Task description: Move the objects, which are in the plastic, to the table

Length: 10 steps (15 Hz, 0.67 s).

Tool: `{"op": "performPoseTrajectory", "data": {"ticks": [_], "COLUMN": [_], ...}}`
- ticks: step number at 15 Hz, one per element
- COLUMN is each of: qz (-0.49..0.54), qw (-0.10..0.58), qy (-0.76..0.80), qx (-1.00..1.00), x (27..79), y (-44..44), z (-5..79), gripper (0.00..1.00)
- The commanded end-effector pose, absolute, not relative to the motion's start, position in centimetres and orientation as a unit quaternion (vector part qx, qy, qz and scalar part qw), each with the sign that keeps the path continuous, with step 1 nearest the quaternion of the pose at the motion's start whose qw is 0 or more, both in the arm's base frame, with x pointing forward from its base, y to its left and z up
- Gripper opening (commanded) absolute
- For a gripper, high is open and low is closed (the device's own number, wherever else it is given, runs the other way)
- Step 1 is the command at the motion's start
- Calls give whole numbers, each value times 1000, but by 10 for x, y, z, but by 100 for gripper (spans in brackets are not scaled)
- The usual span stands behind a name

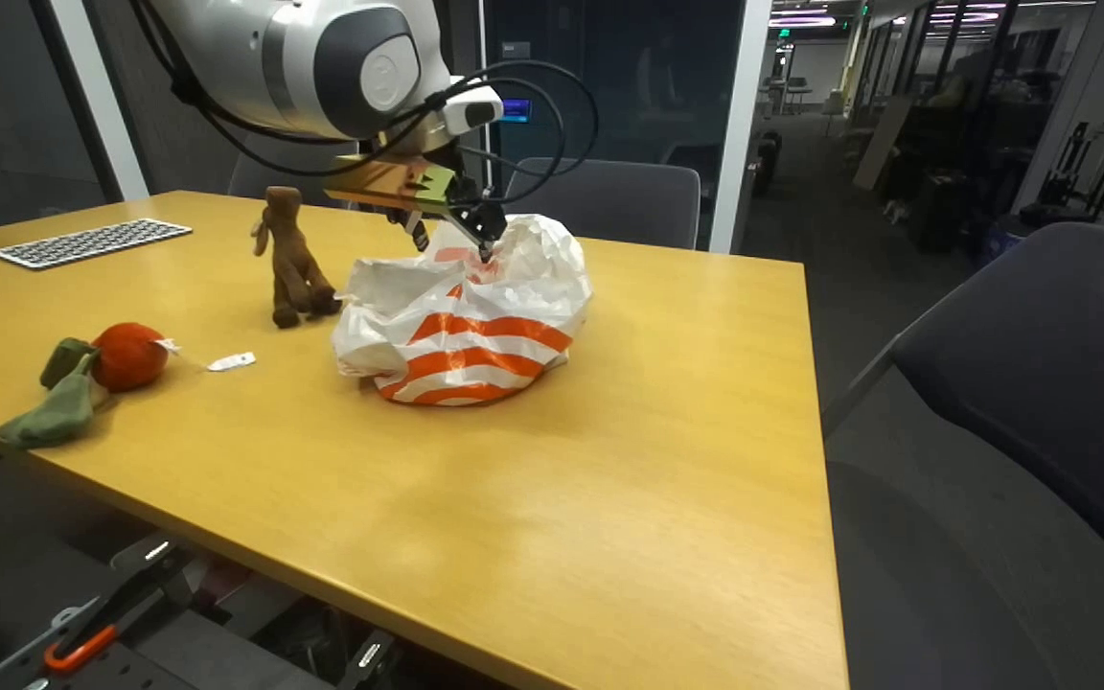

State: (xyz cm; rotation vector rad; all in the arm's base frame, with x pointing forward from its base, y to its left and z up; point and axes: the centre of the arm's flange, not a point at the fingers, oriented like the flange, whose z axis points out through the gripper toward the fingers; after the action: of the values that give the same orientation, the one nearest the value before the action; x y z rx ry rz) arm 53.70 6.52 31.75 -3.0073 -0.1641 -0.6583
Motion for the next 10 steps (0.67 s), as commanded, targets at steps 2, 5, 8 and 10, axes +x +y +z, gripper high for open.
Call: {"op": "performPoseTrajectory", "data": {"ticks": [2, 5, 8, 10], "qz": [-199, -183, -164, -156], "qw": [31, 30, -1, -13], "qy": [-27, -33, -55, -67], "qx": [-979, -982, -985, -985], "x": [561, 565, 566, 567], "y": [73, 82, 83, 78], "z": [282, 256, 233, 223], "gripper": [100, 100, 100, 100]}}
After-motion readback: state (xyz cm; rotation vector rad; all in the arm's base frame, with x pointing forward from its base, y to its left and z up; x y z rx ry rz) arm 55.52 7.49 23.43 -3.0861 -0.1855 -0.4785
